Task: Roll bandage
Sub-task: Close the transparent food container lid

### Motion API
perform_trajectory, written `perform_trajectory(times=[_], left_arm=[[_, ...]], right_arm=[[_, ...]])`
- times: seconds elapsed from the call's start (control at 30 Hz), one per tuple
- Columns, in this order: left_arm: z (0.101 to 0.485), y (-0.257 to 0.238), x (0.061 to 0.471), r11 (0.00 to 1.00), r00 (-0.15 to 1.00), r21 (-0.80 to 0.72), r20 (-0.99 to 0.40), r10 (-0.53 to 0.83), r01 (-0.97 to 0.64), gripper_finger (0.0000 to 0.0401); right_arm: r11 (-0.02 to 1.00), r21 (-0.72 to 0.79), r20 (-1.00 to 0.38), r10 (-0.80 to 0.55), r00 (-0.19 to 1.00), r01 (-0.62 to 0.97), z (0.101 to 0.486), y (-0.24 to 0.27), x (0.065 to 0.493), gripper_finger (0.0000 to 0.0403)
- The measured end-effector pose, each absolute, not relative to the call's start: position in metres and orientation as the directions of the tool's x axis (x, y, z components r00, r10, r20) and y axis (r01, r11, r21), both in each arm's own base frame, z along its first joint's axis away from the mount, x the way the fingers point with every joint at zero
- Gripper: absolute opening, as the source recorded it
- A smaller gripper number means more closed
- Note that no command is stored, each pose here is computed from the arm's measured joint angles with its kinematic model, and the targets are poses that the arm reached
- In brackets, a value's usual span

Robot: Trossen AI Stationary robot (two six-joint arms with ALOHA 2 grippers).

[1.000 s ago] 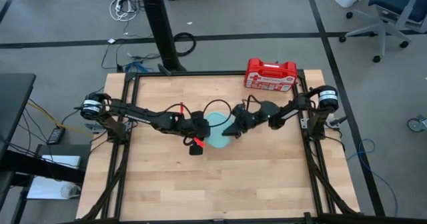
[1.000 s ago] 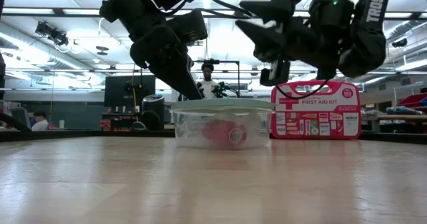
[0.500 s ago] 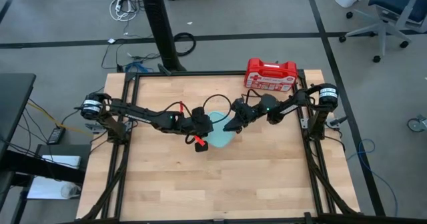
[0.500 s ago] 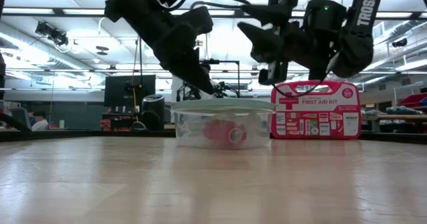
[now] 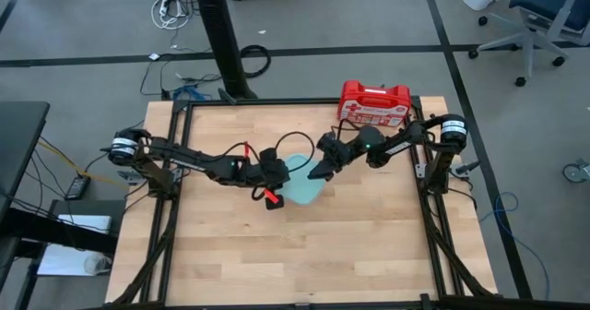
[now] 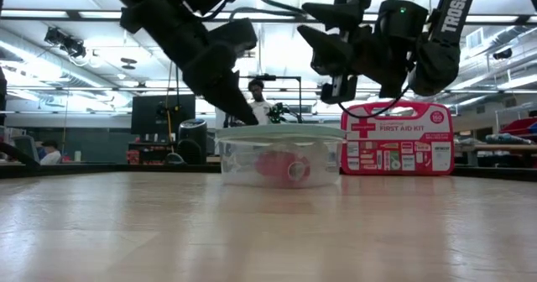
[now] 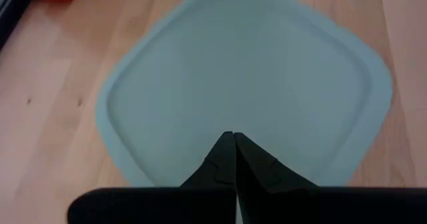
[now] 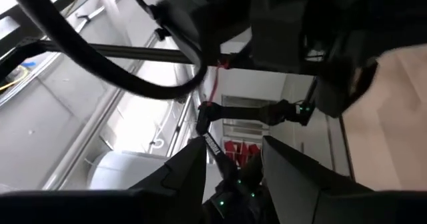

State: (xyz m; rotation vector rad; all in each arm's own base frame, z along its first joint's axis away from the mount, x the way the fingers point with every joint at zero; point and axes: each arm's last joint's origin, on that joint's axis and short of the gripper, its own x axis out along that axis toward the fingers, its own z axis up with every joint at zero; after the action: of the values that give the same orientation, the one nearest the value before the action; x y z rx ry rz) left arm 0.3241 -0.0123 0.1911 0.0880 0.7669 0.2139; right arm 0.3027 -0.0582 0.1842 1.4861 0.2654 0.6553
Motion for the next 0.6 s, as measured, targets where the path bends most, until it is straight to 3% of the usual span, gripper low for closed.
perform_trajectory(times=[0.33,0.6], left_arm=[[0.182,-0.012,0.318,0.975,0.715,0.141,-0.663,0.223,-0.173,0.0000],[0.182,-0.011,0.318,0.972,0.712,0.145,-0.663,0.233,-0.183,0.0000]], right_arm=[[-0.046,0.985,0.163,0.536,0.828,-0.165,0.176,-0.061,0.305,0.0148],[-0.010,0.948,0.269,0.557,0.786,-0.317,0.197,-0.055,0.311,0.0148]])
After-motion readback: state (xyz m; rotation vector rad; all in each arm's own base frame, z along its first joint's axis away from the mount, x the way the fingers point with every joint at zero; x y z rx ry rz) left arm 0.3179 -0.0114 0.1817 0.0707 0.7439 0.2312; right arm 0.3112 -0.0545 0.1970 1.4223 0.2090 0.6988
